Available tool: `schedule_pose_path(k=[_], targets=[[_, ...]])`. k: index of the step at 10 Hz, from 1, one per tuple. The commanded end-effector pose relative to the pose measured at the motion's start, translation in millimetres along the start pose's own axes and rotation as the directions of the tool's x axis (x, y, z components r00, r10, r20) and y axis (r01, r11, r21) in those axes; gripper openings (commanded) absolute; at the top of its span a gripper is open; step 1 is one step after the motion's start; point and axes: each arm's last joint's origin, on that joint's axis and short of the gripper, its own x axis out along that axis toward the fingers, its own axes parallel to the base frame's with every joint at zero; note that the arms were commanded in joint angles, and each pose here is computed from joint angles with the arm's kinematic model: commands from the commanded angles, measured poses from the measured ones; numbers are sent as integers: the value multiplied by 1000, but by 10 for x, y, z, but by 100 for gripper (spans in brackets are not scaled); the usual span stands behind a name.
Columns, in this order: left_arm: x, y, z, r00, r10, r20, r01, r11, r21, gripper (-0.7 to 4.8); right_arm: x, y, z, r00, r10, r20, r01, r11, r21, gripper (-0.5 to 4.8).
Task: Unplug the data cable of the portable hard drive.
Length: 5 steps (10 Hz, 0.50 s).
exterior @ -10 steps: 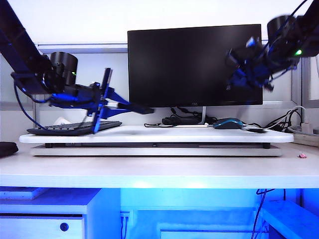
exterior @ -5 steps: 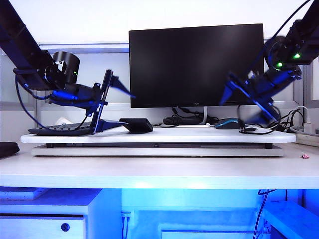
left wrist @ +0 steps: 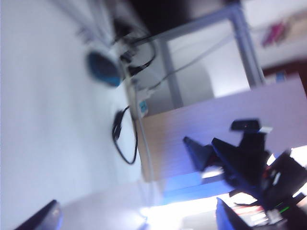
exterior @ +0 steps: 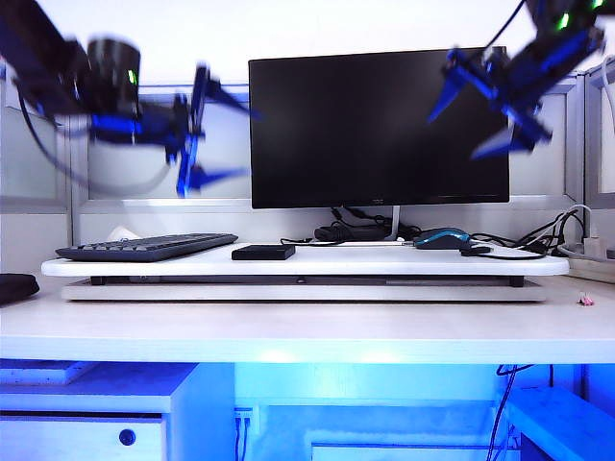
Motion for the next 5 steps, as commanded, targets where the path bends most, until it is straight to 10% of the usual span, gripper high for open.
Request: schedule_pose_path(k=[1, 5], targets=[[-316, -912, 177, 979, 5, 202, -127, 791, 598, 336, -571, 478, 262, 979, 9, 205, 54, 952, -300, 479], [-855, -1875, 27, 922, 154, 354, -376, 564, 735, 335, -1530, 1130, 399, 901, 113, 418, 75, 910, -408, 479]])
